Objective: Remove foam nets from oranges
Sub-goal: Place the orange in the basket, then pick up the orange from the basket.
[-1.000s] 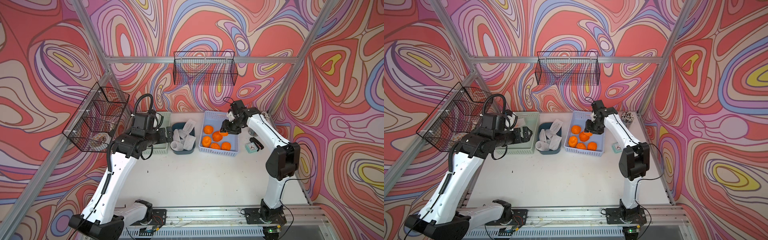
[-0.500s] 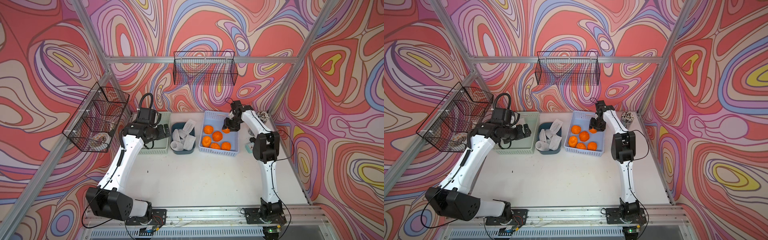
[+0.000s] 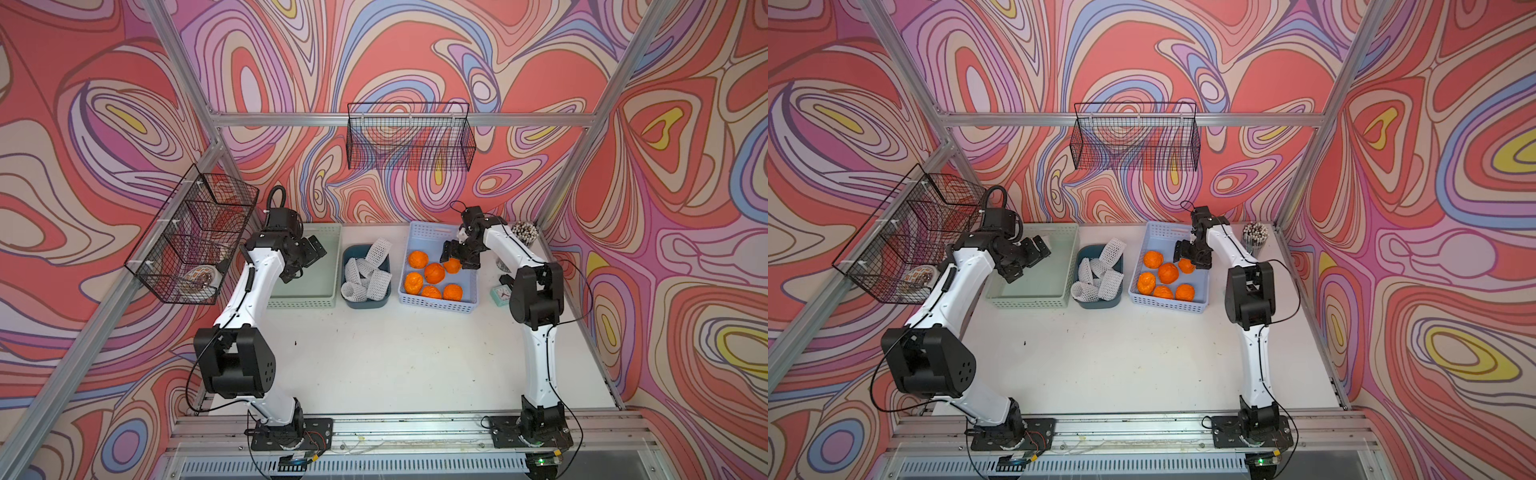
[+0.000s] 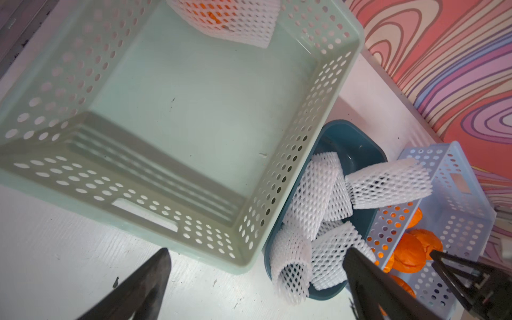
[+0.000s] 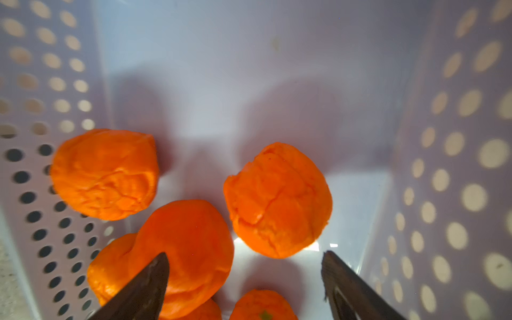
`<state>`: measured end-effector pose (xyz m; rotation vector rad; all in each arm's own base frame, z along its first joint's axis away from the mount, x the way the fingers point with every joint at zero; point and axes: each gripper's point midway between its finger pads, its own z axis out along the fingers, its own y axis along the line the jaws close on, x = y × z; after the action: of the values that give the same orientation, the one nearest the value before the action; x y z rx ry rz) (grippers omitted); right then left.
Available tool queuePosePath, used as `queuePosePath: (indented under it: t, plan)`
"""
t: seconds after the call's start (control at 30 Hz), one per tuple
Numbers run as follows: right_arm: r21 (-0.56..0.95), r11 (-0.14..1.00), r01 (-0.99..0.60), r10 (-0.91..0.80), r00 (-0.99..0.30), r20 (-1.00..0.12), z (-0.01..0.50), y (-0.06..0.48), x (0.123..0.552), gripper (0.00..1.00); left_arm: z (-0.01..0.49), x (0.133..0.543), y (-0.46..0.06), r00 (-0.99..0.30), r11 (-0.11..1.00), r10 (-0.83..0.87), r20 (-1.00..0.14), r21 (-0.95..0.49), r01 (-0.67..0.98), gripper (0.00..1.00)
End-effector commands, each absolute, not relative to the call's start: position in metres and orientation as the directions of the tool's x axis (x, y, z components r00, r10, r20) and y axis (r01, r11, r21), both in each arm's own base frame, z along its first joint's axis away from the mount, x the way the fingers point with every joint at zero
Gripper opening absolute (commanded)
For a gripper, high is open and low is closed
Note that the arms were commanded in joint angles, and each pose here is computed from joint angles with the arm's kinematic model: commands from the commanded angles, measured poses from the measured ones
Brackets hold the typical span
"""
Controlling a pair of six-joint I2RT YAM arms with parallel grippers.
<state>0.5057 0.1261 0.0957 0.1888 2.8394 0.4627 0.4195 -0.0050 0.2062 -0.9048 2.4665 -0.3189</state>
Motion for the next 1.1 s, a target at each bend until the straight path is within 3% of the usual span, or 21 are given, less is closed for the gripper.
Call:
queuePosePath:
  t: [0.0,0.2,0.53,0.83,1.07]
  plan:
    - [0.389,0.921,0.02,0.164,-0.926,-0.34,0.149,0.133,0.507,0.9,0.204,0.436,0.01,-0.544,0.656,-0.754,-0.367,-0.388,-0.647,1.0]
    - [0.449,0.888,-0.093,0.107,-0.911,-0.399,0.195,0.145,0.488,0.9,0.188,0.452,0.027,-0.414,0.559,-0.816,-0.403,-0.37,-0.742,1.0]
    - [0.596,0.774,-0.215,0.081,-0.9,-0.429,0.244,0.172,0.455,0.91,0.171,0.504,0.037,-0.327,0.559,-0.761,-0.561,-0.309,-0.77,1.0]
    - [0.592,0.782,-0.194,0.077,-0.913,-0.401,0.234,0.17,0.446,0.91,0.135,0.557,0.048,-0.283,0.5,-0.791,-0.542,-0.308,-0.81,1.0]
    - [0.592,0.783,-0.192,0.052,-0.928,-0.369,0.221,0.171,0.443,0.92,0.112,0.565,0.063,-0.237,0.444,-0.815,-0.528,-0.306,-0.842,1.0]
